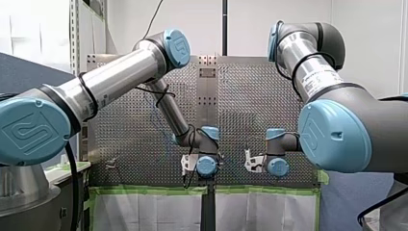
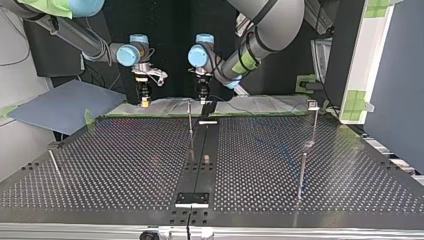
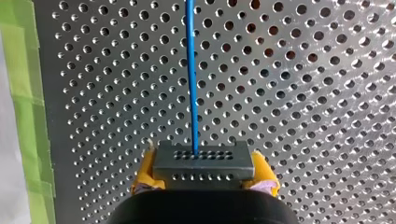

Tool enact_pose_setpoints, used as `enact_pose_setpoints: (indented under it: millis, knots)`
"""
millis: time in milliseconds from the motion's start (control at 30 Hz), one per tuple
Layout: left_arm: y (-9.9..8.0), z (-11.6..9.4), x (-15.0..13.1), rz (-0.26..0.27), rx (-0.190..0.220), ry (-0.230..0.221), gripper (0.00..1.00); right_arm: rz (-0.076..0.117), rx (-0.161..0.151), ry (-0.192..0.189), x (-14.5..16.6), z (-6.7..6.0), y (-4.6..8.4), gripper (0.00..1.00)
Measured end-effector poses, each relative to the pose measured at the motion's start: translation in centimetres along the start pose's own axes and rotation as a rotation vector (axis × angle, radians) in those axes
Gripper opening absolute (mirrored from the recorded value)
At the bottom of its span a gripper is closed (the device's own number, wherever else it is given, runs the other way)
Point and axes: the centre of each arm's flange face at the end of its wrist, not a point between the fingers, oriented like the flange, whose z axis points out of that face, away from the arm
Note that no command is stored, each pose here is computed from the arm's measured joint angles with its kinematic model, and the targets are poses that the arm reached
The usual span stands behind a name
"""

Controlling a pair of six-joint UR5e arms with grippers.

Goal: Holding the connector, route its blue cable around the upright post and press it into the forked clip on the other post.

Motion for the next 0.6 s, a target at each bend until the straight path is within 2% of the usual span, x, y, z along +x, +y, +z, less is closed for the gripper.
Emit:
enact_pose_setpoints:
  millis: [333,600]
  knots:
    - [0.7,0.6,-0.1,-0.001,-0.005,0.007,0.01,-0.003,0.007,0.004,0.1,0.3,0.0,0.36]
    - [1.0,1.2,-0.1,-0.007,0.010,0.014,0.01,-0.003,0.014,0.008,0.4,0.7,-0.1,0.36]
